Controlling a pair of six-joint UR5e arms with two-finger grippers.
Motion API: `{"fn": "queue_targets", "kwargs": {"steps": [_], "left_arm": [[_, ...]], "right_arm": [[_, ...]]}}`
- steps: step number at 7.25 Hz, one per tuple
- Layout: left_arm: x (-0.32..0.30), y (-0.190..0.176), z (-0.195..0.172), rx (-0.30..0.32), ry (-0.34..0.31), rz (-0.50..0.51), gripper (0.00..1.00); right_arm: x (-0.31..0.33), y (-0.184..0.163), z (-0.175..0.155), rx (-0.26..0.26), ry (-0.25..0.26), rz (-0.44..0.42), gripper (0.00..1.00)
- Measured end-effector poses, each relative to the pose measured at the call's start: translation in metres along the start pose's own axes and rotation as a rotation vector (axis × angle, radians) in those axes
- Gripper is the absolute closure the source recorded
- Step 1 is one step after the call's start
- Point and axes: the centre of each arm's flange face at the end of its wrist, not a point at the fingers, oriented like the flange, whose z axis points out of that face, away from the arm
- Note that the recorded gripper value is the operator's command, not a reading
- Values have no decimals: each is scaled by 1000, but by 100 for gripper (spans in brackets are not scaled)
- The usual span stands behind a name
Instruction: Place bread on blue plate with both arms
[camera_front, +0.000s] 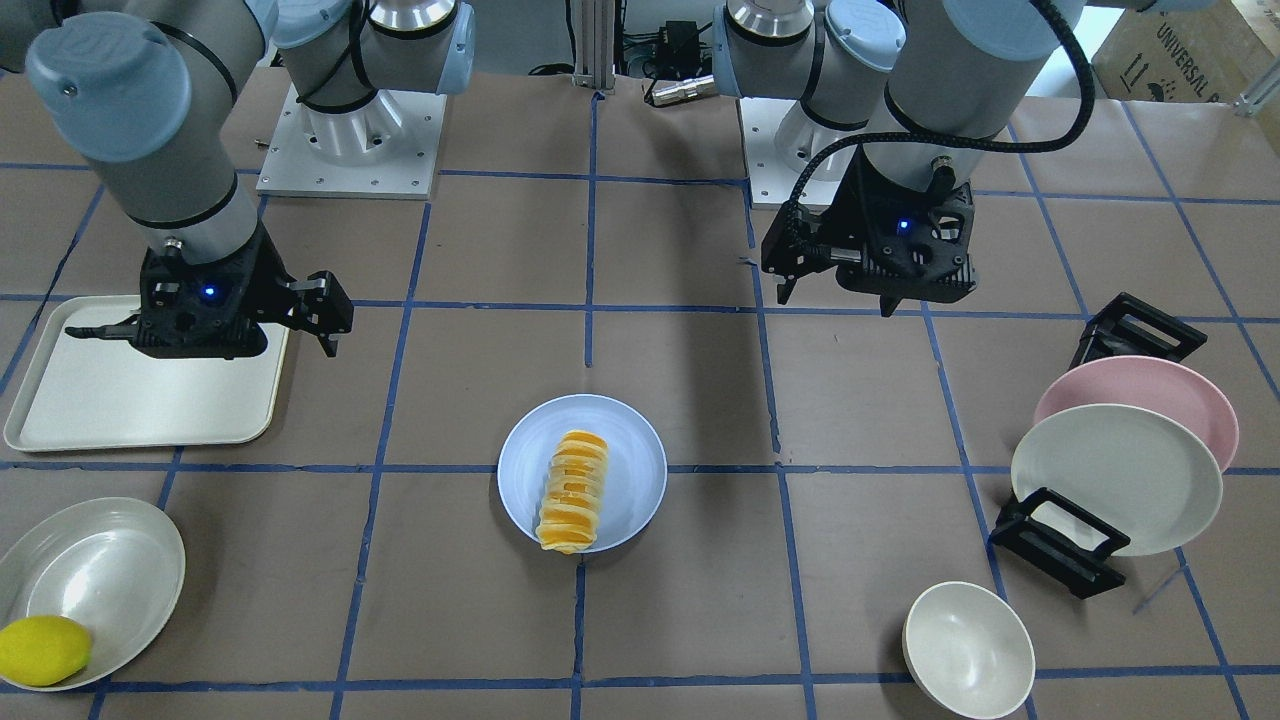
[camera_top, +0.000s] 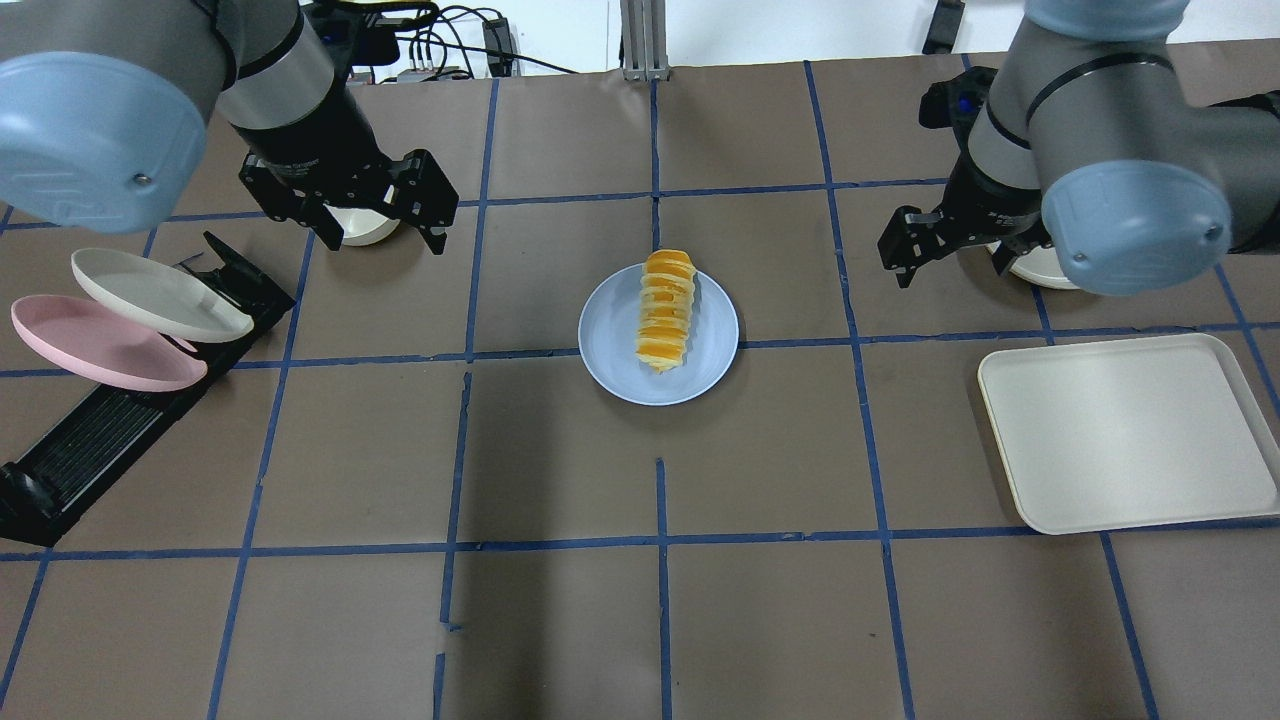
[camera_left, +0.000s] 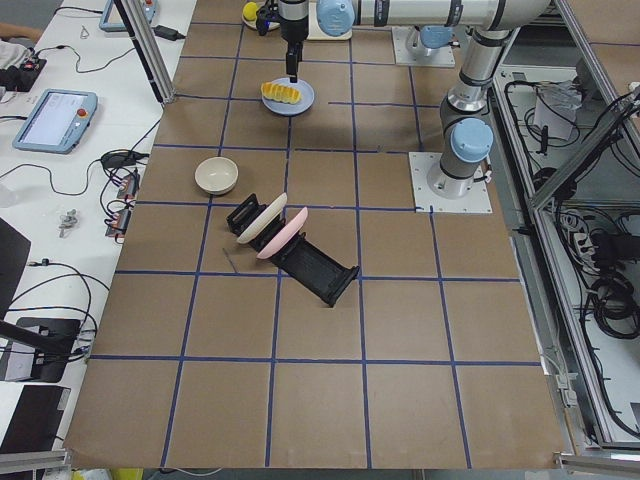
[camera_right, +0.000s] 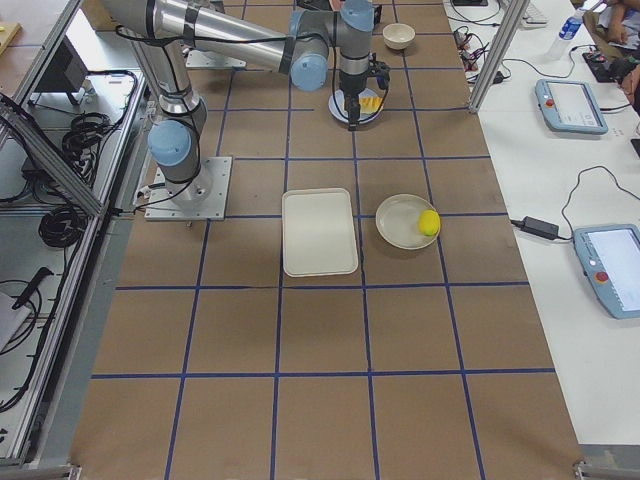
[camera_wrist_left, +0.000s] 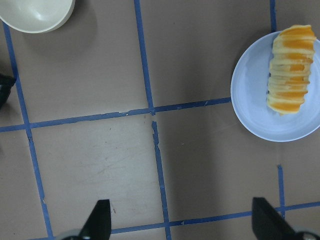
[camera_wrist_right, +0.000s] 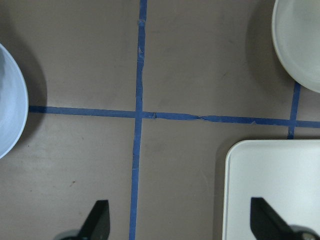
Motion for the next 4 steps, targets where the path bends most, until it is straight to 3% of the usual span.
{"fn": "queue_targets", "kwargs": {"steps": [2,4], "left_arm": [[0,1,-3,7,-10,-14,0],[0,2,-5,11,-12,-19,0]], "right_arm": [[7,-2,-61,61,-2,7,0],[3,-1,-72,38,-10,0,0]]}}
